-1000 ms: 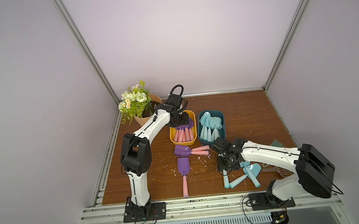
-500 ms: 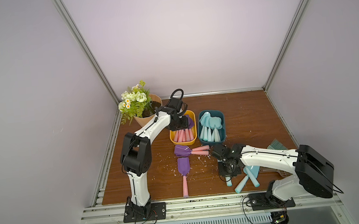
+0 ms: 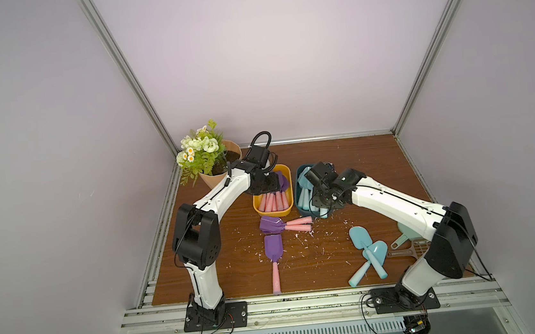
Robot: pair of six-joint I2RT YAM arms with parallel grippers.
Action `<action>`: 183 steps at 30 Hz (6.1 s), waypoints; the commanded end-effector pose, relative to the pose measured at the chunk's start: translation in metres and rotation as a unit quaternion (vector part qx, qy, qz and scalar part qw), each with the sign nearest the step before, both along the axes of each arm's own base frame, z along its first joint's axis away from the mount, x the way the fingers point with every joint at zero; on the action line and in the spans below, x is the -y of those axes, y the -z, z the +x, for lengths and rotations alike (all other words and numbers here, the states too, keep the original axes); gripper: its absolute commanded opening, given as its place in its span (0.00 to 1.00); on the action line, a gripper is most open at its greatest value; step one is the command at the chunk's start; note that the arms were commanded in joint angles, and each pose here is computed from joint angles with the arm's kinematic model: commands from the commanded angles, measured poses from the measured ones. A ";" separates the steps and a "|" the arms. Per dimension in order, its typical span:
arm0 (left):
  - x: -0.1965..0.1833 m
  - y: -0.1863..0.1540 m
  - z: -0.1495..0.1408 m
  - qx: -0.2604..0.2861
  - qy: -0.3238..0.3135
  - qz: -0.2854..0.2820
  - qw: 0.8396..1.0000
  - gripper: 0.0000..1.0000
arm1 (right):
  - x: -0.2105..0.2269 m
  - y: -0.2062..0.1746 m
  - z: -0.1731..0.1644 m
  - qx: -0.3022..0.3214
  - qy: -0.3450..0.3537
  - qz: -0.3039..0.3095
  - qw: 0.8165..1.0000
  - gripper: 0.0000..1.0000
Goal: Sort the small shovels by color and place them into the storage box
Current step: Place the shovel in the storage box, then pick up the shovel from the center of the board, then place the shovel in the storage box, then pick up the shovel from the center of the board.
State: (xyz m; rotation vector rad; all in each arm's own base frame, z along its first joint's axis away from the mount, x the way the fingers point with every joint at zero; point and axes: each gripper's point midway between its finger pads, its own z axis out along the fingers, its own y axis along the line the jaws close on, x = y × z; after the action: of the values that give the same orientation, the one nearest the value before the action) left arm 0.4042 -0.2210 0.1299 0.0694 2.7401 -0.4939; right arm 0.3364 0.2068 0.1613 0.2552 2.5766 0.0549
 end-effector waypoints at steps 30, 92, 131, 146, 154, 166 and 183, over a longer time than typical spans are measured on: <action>-0.045 0.038 -0.144 -0.086 0.029 0.045 0.995 0.67 | -0.006 0.022 0.068 -0.013 -0.033 -0.043 0.998 0.60; 0.029 0.002 -0.040 -0.037 0.050 0.013 0.998 0.01 | 0.055 0.011 0.029 0.003 0.002 -0.012 1.000 0.59; 0.019 0.064 -0.020 -0.081 -0.053 -0.055 0.994 0.26 | 0.078 0.012 0.000 0.003 0.035 -0.016 0.999 0.59; 0.037 -0.024 -0.024 0.017 -0.025 -0.059 0.998 0.61 | 0.105 0.055 -0.080 -0.090 0.053 -0.001 0.995 0.61; 0.049 -0.034 -0.009 0.029 -0.016 -0.071 0.997 0.61 | 0.141 0.089 -0.161 -0.143 0.125 0.026 0.981 0.59; 0.056 -0.020 -0.006 0.012 -0.010 -0.072 0.997 0.61 | 0.128 0.125 -0.194 -0.195 0.117 0.079 0.971 0.56; 0.044 -0.021 -0.015 0.015 -0.018 -0.070 0.997 0.61 | 0.111 0.046 -0.103 -0.073 0.089 0.037 0.993 0.13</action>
State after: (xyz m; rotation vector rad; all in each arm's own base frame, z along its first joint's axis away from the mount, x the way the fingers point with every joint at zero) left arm 0.3884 -0.2682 0.1335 -0.0106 2.7055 -0.6541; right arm 0.2118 0.0999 0.0882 0.6023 2.7670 0.1468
